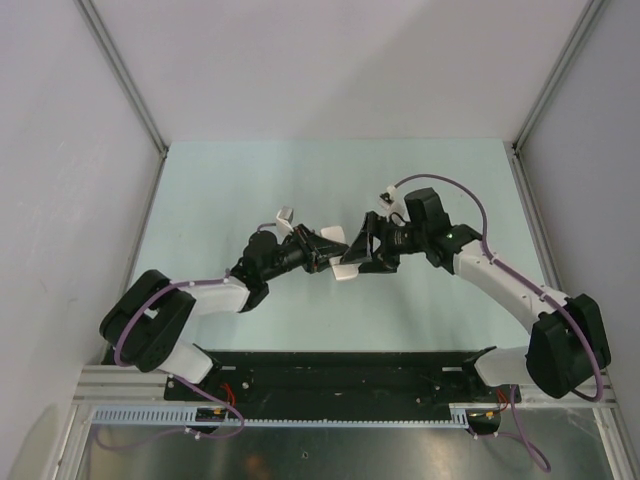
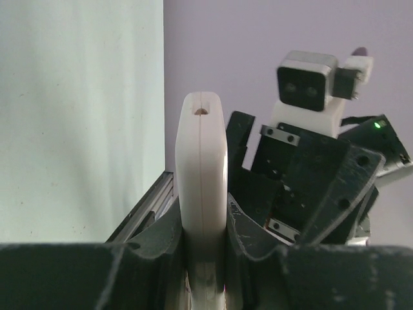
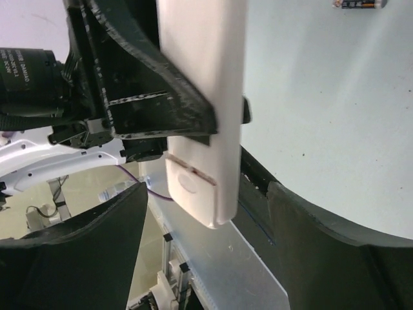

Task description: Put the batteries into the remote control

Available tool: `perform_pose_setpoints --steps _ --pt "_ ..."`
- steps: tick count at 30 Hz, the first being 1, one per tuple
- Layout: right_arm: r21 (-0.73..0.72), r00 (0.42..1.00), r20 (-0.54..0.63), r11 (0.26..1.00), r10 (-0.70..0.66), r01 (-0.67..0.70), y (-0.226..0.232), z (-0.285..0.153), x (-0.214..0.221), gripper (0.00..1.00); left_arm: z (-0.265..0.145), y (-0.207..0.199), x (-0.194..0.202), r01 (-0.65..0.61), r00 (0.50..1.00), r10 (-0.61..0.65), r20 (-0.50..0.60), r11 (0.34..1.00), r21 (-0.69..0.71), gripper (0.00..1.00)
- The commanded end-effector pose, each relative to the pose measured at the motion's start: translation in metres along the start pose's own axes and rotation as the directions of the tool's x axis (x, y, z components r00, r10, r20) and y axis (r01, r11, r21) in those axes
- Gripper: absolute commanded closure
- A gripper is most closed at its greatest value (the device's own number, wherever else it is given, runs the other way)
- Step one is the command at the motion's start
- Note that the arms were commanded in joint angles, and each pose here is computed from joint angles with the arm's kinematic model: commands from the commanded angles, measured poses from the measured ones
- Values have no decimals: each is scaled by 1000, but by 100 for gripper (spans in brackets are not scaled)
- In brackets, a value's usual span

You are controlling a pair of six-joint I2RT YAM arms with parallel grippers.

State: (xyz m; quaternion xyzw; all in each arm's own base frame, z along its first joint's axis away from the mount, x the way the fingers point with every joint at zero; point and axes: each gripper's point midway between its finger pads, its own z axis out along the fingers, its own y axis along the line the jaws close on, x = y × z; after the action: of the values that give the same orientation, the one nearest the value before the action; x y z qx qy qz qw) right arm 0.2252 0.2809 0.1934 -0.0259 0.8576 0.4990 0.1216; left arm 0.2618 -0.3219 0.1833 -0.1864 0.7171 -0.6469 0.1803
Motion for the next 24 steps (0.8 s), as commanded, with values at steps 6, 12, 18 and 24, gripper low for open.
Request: perform_pose_setpoints --steps 6,12,18,24 --pt "226 982 13 957 -190 183 17 -8 2 16 7 -22 -2 -55 999 55 3 997 60 100" --pt "438 956 32 864 -293 250 6 -15 -7 15 7 -18 -3 -60 998 60 6 997 45 100" --pt "559 915 -8 757 -403 338 12 -19 -7 16 10 -15 -4 -59 998 58 5 998 35 100" --pt "586 898 -29 721 -438 371 16 -15 -3 16 11 -18 -5 -65 998 65 4 997 42 100"
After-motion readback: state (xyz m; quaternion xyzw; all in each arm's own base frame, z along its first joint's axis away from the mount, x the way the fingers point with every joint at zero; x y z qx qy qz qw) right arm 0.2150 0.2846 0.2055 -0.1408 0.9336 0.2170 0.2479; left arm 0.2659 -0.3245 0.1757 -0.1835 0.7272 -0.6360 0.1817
